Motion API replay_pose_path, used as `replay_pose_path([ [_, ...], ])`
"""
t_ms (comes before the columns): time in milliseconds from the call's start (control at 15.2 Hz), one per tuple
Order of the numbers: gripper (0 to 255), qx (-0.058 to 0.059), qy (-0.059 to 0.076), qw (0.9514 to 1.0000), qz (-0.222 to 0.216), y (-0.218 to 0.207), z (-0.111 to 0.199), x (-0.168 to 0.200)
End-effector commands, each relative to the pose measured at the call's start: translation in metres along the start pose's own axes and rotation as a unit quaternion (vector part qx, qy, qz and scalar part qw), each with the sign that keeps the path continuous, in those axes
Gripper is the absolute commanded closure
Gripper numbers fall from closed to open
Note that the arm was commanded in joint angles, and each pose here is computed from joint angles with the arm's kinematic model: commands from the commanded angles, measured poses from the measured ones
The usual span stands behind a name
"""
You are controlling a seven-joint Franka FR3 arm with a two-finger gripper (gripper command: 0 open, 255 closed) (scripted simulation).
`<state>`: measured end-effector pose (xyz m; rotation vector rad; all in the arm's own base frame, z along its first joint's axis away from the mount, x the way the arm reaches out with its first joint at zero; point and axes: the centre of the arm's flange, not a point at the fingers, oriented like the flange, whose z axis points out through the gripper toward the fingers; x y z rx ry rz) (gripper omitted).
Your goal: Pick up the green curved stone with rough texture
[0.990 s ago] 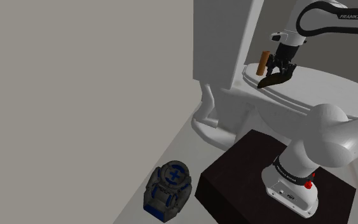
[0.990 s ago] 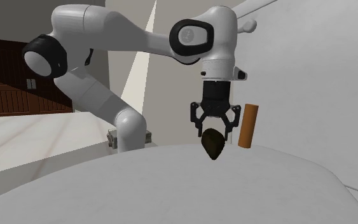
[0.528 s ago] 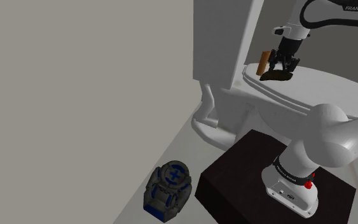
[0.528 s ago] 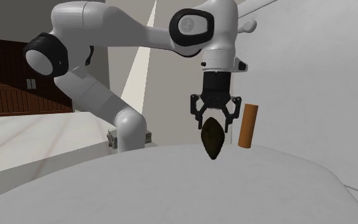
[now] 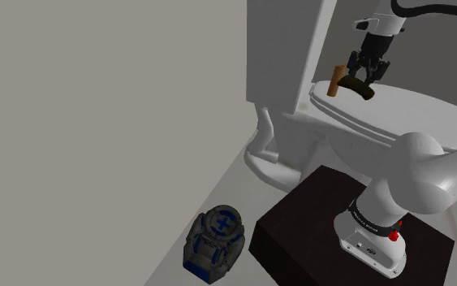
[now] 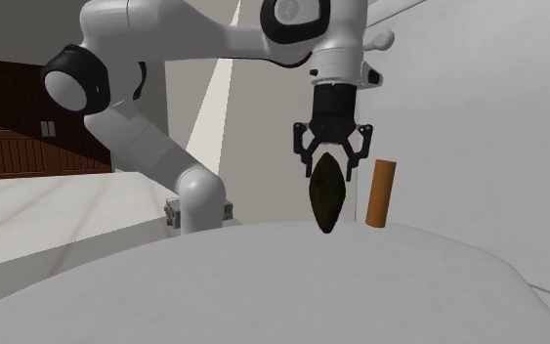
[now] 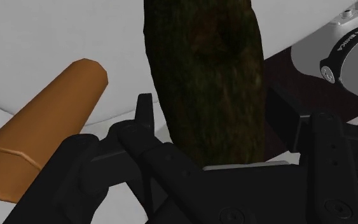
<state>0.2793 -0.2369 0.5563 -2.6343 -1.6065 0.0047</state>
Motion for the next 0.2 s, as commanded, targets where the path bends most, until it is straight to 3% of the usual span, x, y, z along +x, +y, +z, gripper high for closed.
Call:
replay_pose_path([
  [0, 255, 0.000, 0.000, 1.0000, 0.000, -0.0013, -0.0111, 0.0007],
  [132, 255, 0.000, 0.000, 1.0000, 0.000, -0.0013, -0.0119, 0.0007],
])
